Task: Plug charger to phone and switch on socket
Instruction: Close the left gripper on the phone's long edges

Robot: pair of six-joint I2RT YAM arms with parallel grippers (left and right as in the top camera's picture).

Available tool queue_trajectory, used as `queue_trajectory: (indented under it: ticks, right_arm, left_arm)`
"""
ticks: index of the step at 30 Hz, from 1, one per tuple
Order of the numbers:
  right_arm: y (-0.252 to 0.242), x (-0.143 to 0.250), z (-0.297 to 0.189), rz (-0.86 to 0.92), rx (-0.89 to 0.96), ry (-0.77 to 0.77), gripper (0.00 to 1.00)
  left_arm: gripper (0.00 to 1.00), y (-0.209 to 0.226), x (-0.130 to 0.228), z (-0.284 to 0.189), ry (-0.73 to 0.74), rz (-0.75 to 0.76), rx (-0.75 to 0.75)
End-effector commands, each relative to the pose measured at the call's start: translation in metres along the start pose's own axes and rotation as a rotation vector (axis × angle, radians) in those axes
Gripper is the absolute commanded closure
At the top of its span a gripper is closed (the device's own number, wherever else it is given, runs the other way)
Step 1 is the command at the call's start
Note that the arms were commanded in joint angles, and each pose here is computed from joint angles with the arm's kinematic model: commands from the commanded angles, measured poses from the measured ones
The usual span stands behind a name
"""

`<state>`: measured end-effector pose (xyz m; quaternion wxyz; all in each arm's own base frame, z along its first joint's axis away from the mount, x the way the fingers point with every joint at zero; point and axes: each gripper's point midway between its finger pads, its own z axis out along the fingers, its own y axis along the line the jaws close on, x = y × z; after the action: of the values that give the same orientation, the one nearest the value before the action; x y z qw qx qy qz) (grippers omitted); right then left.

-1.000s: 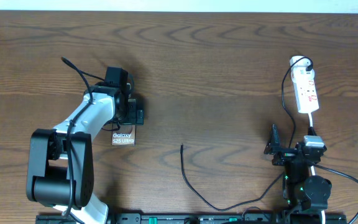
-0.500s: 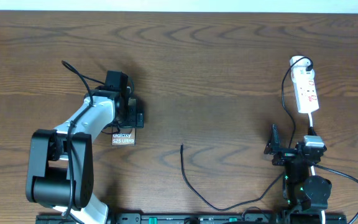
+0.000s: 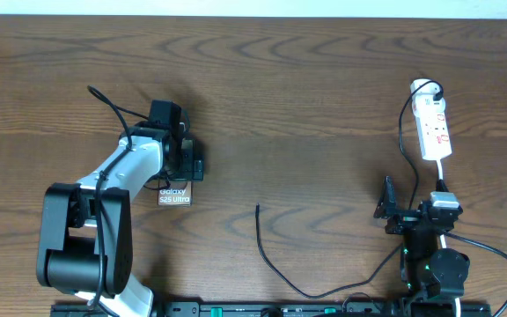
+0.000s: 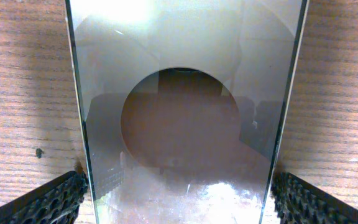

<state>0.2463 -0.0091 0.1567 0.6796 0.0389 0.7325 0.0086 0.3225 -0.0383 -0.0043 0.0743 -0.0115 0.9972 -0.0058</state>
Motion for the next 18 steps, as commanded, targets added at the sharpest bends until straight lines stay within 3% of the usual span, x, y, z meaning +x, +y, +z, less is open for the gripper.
queue_trajectory:
  ticks: [1, 18]
  right_arm:
    - [0.0027, 0.0007, -0.0003, -0.013, -0.012, 0.001, 0.01]
    - [0.0027, 0.0007, -0.0003, -0.013, -0.012, 0.001, 0.01]
  left_arm:
    - [0.02, 0.0055, 0.0151, 0.01, 0.047, 0.007, -0.025]
    - [0.02, 0.0061, 0.0198, 0.0098, 0.066, 0.075, -0.025]
